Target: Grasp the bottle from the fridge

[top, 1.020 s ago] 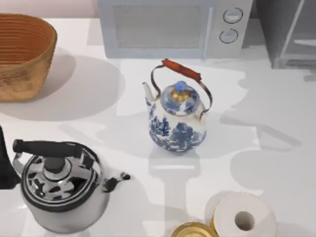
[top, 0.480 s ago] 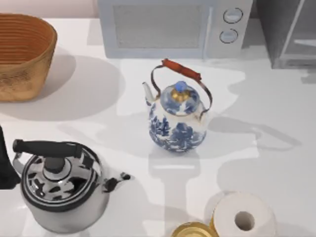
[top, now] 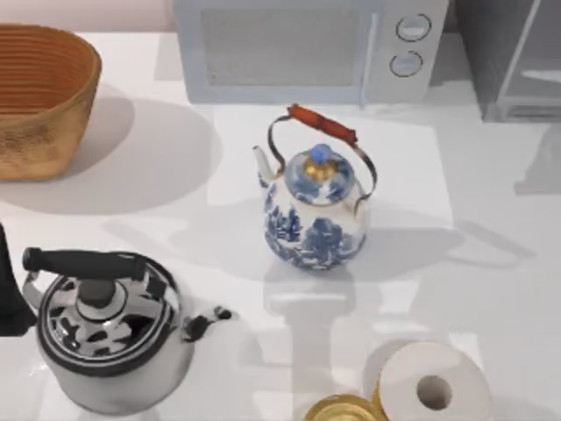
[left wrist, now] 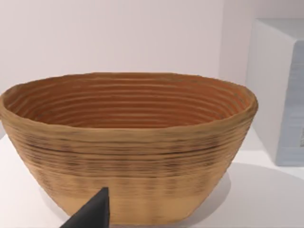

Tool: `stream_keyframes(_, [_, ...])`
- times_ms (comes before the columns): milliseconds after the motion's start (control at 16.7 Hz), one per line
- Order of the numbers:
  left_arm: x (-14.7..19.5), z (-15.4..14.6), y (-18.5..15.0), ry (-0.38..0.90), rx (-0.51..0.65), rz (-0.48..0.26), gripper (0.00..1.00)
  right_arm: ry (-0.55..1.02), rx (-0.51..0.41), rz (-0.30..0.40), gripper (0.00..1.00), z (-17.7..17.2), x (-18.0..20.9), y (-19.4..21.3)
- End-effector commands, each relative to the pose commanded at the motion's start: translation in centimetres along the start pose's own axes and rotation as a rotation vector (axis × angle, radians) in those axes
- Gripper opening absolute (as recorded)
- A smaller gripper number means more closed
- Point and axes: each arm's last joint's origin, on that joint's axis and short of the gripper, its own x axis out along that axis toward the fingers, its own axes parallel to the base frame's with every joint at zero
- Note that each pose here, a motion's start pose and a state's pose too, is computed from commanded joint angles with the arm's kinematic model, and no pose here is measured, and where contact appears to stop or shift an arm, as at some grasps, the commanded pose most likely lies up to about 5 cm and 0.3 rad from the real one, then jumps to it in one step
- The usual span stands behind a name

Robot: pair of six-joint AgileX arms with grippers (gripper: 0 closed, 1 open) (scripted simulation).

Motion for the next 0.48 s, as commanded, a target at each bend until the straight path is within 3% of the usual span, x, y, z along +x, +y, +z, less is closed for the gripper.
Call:
stream_keyframes(180, [0.0,0.0,0.0,0.0,0.0,0.0,1.0,-0.012,0.003,0.0,0.0,-0.2,-5.6,1.6])
stream_keyframes(480, [0.0,0.0,0.0,0.0,0.0,0.0,1.0,-0.026,0.009,0.003,0.0,-4.1,-12.2,3.1])
